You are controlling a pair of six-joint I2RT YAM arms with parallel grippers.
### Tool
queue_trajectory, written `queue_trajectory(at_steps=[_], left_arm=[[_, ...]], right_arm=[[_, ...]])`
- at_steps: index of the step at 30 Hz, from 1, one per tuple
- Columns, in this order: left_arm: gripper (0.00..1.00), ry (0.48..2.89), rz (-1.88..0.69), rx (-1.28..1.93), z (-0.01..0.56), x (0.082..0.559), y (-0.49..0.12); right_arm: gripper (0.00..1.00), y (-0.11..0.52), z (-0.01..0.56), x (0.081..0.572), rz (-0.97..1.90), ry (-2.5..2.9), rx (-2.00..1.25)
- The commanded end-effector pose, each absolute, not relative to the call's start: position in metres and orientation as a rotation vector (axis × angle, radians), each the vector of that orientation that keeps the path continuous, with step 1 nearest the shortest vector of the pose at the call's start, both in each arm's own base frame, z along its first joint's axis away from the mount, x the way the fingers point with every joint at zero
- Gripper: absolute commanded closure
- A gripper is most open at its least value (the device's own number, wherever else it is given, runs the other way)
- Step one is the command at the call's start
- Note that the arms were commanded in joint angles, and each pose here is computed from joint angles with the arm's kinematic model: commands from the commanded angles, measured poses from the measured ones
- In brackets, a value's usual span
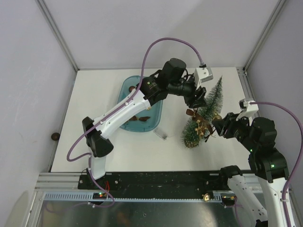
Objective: Decorate the small christmas tree
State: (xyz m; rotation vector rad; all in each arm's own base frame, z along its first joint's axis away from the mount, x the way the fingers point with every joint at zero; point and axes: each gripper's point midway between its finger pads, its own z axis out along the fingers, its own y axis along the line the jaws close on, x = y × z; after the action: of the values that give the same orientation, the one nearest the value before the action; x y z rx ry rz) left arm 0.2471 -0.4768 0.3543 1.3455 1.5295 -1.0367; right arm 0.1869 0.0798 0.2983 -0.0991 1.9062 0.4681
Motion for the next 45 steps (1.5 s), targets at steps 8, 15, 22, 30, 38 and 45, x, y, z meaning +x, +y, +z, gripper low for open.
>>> queue_trajectory(at_steps=[8,15,22,30,38,45], left_arm=[[0.43,1.481,-1.079,1.347,0.365,0.243,-0.485],[0.43,1.478,-1.070,1.322,0.376,0.241,-0.478],[0.40,1.503,-0.991,1.237,0.391,0.254,-0.456],[0.27,1.598,-0.925,1.050,0.405,0.295,-0.406],[0.12,1.694,-0.823,0.888,0.399,0.340,-0.342],[0.01,1.781,-0.661,0.760,0.381,0.347,-0.294]], right_arm=[[0.51,0.085,0.288,0.189,0.494,1.998,-0.104],[0.25,0.073,0.294,0.190,0.439,1.959,-0.031],[0.16,0.070,0.302,0.189,0.433,1.918,-0.006],[0.12,0.058,0.325,0.184,0.395,1.841,0.049],[0.01,0.038,0.351,0.169,0.340,1.743,0.155],[0.01,0.021,0.369,0.154,0.313,1.672,0.262]])
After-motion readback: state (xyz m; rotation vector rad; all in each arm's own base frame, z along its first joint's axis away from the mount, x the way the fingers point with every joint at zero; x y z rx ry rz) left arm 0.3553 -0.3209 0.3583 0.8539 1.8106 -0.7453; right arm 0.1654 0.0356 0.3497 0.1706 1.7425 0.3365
